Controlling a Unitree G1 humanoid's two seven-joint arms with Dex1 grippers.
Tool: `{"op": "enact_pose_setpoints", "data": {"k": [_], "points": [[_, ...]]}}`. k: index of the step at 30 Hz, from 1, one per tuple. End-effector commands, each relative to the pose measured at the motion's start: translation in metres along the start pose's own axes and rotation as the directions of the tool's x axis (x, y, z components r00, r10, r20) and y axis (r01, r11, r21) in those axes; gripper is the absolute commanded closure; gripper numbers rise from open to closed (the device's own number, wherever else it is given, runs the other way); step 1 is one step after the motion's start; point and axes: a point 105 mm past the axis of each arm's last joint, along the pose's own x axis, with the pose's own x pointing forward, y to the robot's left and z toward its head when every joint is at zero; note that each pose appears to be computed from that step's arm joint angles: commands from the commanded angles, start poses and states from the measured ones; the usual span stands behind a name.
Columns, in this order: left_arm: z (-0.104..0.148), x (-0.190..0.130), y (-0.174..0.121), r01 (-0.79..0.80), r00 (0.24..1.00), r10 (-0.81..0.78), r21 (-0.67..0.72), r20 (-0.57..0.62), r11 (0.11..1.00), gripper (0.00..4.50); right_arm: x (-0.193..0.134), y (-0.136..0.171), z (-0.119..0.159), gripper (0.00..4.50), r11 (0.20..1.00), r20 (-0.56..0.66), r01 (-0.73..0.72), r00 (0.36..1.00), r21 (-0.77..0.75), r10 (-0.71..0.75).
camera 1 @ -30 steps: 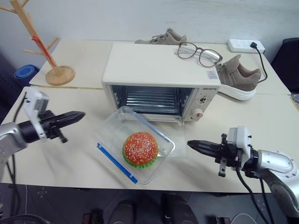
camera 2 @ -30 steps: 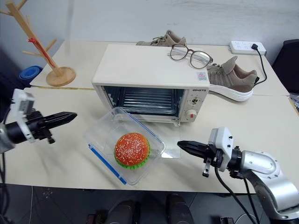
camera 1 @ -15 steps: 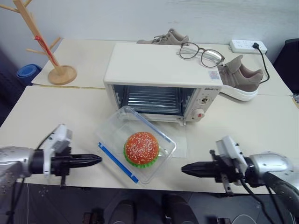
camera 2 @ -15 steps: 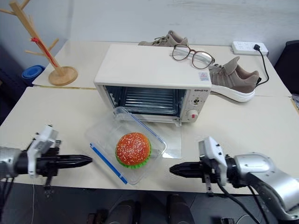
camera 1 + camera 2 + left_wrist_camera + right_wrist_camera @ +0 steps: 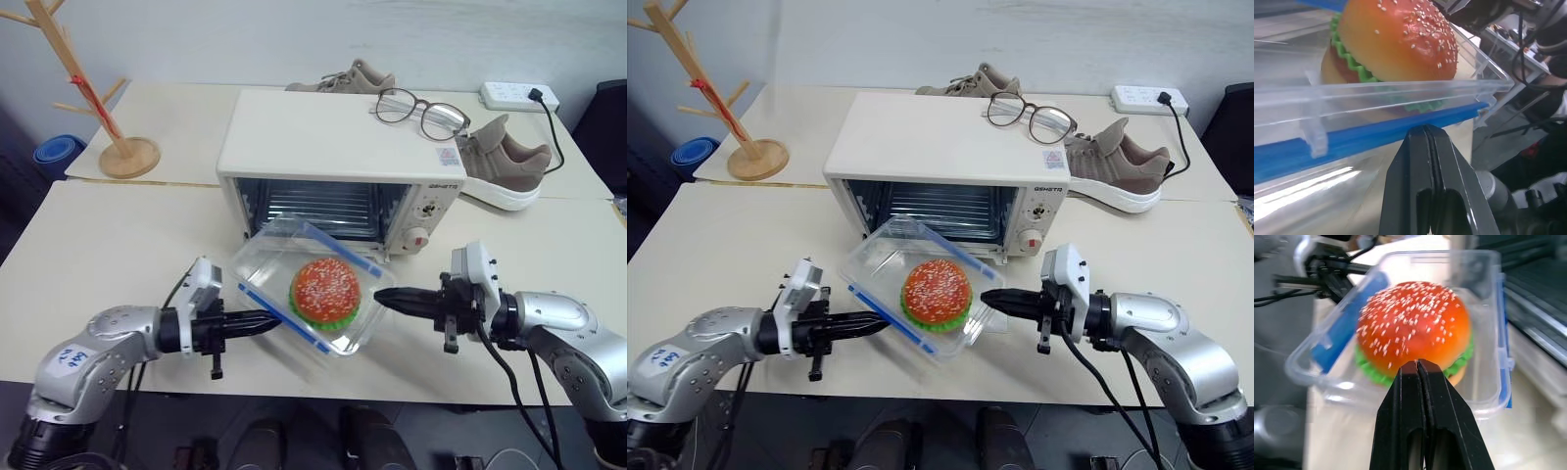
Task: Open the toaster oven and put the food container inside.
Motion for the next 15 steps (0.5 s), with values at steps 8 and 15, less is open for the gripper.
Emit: {"op": "enact_pose_setpoints", "data": {"k": [8,15], "points": [[0.013,0.011,0.012,-0.057,0.995,0.052,0.054,0.08,0.997,4.5,-0.016,-0.031,0.012,4.45,0.985,0.08,0.144,0.987,-0.098,-0.137],[0.013,-0.003,0.016,-0.063,0.996,0.06,0.05,0.064,0.997,4.5,-0.043,0.002,0.008,4.45,1.0,-0.004,-0.005,1.0,0.026,0.005]]}}
